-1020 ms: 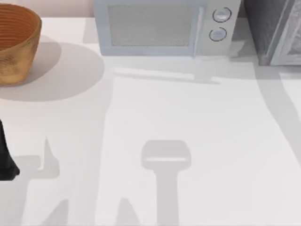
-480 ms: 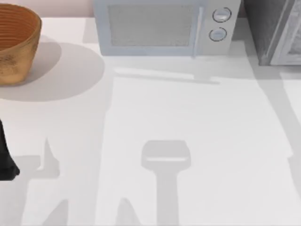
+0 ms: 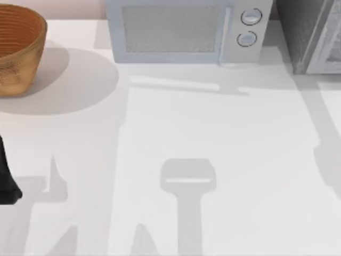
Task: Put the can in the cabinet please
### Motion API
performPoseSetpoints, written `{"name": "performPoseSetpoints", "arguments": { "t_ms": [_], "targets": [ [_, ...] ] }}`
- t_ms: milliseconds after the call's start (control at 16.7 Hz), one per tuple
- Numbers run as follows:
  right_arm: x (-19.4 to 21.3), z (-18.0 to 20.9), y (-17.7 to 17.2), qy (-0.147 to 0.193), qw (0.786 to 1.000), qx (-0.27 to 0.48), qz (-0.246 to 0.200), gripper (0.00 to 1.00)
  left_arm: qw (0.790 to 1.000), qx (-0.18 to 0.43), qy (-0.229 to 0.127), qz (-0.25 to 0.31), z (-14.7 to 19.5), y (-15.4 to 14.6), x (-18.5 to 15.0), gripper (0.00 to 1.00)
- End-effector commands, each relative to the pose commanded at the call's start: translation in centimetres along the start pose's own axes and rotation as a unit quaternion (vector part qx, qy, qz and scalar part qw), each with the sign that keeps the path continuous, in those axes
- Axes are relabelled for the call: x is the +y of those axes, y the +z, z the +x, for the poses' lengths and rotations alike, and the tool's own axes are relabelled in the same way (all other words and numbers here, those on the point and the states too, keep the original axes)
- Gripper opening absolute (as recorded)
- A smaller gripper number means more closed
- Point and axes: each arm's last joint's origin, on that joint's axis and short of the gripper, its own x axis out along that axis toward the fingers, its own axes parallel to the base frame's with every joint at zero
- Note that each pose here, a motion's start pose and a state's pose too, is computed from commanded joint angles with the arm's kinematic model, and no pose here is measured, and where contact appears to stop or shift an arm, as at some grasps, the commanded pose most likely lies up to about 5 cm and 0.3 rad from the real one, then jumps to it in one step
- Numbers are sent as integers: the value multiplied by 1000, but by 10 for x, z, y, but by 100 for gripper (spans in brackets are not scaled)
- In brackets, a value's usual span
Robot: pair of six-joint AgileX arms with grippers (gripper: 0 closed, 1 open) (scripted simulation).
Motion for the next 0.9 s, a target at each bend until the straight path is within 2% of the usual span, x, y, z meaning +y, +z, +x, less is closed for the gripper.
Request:
{"name": "performPoseSetpoints", "arguments": {
  "t_ms": [420,900],
  "targets": [
    [-2,8,-4,0,1000,1,0,0,1000,0,0,0,0,0,0,100],
    [-2,8,-4,0,1000,1,0,60,1000,0,0,0,0,0,0,100]
  ]
}}
